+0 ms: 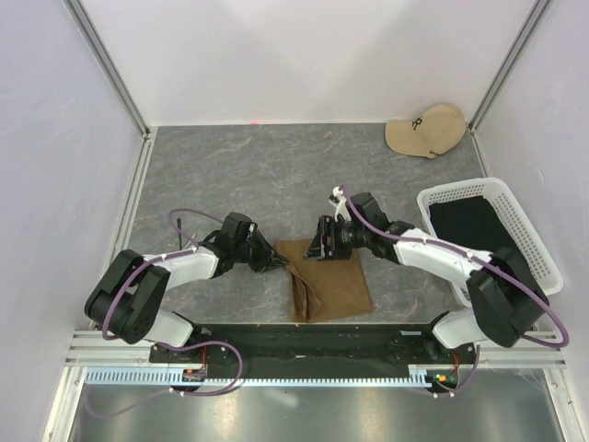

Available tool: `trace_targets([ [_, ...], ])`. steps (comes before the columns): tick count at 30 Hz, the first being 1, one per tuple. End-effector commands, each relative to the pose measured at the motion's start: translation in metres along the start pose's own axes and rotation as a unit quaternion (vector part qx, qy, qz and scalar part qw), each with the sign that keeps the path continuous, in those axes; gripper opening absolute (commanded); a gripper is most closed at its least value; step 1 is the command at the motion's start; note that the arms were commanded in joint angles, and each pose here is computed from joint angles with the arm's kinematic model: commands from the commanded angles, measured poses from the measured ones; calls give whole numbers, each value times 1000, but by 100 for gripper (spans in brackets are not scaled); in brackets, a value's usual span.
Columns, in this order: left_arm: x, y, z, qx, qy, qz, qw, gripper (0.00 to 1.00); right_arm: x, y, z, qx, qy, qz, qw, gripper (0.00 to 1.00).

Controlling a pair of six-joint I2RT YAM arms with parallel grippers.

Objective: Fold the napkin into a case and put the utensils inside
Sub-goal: Pick up the lower triangle-folded napkin from the center of the board.

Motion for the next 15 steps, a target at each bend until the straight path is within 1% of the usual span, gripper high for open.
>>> trace_targets([
  [1,-5,-2,-14,45,10,-4,999,2,12,-23,-3,-26,11,12,1000,53],
  [3,-6,-3,-16,50,11,-5,999,2,24,-30,-7,-25,18,15,999,37],
  [4,-6,-3,-17,50,11,-5,999,2,28,-33,-10,-26,22,13,999,25],
  [7,-7,-3,-18,52,10,-6,999,2,42,-39,-20,-27,37,14,999,0],
  [11,-10,-2,-23,56,14,-7,998,2,56,-36,-36,-28,58,21,998,0],
  [15,-10,-1,-29,64,18,-8,998,2,66,-25,-49,-21,62,33,997,0],
])
Point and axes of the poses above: each gripper's point midway between its finger pads, its own x axis out along the fingers, its own z axis along the line the jaws close on, y = z × x, the point moved 4 cm from there along -x, back along the fingers, and after that the axes turned 3 degrees about -x, right-handed, at the moved point
